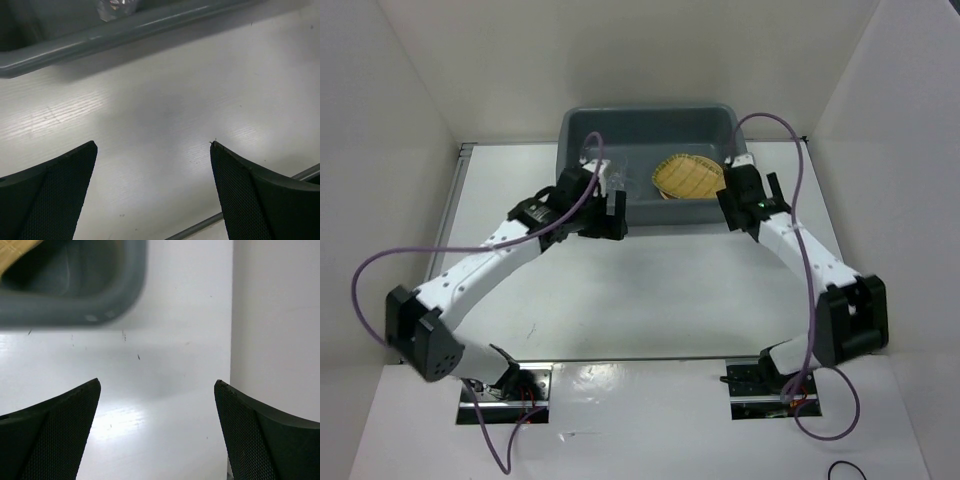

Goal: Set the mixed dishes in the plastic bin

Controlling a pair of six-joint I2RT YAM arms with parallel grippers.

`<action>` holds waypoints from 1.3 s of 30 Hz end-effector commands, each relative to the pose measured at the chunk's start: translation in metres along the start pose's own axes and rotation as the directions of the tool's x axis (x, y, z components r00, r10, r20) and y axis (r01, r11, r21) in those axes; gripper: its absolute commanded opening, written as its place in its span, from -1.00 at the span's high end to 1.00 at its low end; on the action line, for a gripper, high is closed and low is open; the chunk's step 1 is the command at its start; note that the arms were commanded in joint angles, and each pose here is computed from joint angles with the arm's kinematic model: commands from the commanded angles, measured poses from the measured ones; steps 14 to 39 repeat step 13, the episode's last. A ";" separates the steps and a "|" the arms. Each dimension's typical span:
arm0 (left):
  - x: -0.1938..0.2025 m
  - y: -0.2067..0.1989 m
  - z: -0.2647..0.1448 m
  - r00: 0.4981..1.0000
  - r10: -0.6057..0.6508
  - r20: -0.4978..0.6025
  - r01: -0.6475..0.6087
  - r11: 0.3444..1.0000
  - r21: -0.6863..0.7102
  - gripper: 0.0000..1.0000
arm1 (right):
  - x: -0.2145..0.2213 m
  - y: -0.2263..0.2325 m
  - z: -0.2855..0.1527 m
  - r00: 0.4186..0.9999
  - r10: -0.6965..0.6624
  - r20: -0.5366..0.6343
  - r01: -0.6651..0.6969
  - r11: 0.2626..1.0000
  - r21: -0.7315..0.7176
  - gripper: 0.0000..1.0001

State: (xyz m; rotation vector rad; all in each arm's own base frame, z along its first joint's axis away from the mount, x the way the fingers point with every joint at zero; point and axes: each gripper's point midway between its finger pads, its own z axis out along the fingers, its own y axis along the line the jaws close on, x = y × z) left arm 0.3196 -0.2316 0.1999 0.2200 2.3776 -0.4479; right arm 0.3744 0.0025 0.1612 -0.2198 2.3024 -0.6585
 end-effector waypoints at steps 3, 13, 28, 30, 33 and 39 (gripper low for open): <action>-0.027 0.038 -0.071 0.965 -0.078 0.252 0.104 0.990 -0.093 -1.00 | 0.030 -0.029 -0.040 0.992 0.125 0.025 -0.125 0.992 0.003 -0.97; -0.030 0.087 -0.128 0.907 -0.022 0.421 0.134 0.962 -0.238 -1.00 | 0.031 -0.049 -0.037 0.982 0.186 0.044 -0.189 0.980 0.064 -0.97; -0.030 0.087 -0.128 0.907 -0.022 0.421 0.134 0.962 -0.238 -1.00 | 0.031 -0.049 -0.037 0.982 0.186 0.044 -0.189 0.980 0.064 -0.97; -0.030 0.087 -0.128 0.907 -0.022 0.421 0.134 0.962 -0.238 -1.00 | 0.031 -0.049 -0.037 0.982 0.186 0.044 -0.189 0.980 0.064 -0.97; -0.030 0.087 -0.128 0.907 -0.022 0.421 0.134 0.962 -0.238 -1.00 | 0.031 -0.049 -0.037 0.982 0.186 0.044 -0.189 0.980 0.064 -0.97; -0.030 0.087 -0.128 0.907 -0.022 0.421 0.134 0.962 -0.238 -1.00 | 0.031 -0.049 -0.037 0.982 0.186 0.044 -0.189 0.980 0.064 -0.97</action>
